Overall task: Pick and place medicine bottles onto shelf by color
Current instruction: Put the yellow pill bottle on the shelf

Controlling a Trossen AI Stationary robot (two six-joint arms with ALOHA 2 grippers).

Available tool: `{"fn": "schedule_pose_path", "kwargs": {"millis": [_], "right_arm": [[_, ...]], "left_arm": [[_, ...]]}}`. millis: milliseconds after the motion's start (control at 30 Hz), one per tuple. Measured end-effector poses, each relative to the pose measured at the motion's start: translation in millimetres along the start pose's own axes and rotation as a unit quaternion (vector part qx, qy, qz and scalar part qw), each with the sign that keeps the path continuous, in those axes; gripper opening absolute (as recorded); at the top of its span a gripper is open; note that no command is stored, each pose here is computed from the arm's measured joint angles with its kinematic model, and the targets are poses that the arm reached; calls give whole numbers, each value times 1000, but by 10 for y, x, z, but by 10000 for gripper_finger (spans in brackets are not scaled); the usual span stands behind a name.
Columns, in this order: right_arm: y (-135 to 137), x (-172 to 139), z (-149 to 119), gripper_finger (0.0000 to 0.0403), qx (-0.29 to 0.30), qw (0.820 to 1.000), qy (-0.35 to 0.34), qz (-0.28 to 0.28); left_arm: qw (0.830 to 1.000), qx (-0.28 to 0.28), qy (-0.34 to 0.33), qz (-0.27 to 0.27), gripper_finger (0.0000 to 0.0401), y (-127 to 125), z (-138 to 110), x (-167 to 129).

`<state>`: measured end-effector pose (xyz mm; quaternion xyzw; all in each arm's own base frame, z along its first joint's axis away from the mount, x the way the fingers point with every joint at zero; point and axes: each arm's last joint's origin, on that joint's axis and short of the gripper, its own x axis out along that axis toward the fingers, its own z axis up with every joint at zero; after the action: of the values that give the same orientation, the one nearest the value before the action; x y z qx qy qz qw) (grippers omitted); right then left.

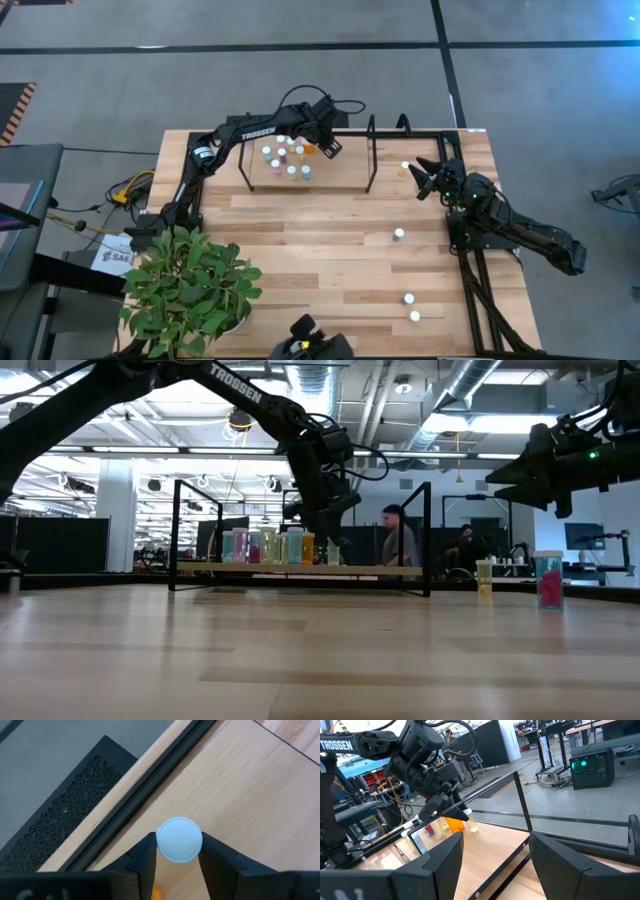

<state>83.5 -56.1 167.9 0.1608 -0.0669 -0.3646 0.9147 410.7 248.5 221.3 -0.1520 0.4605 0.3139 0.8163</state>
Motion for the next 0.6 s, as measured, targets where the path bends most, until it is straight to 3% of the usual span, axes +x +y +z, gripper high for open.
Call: {"fn": "schedule_pose_path", "kwargs": {"millis": [400, 600], "right_arm": [[0, 0, 0, 249, 0, 1000, 0, 0], [0, 0, 0, 249, 0, 1000, 0, 0]], "left_arm": [[1000, 5, -9, -12, 201, -64, 123, -212], [999, 27, -25, -18, 233, -70, 280, -515]]}}
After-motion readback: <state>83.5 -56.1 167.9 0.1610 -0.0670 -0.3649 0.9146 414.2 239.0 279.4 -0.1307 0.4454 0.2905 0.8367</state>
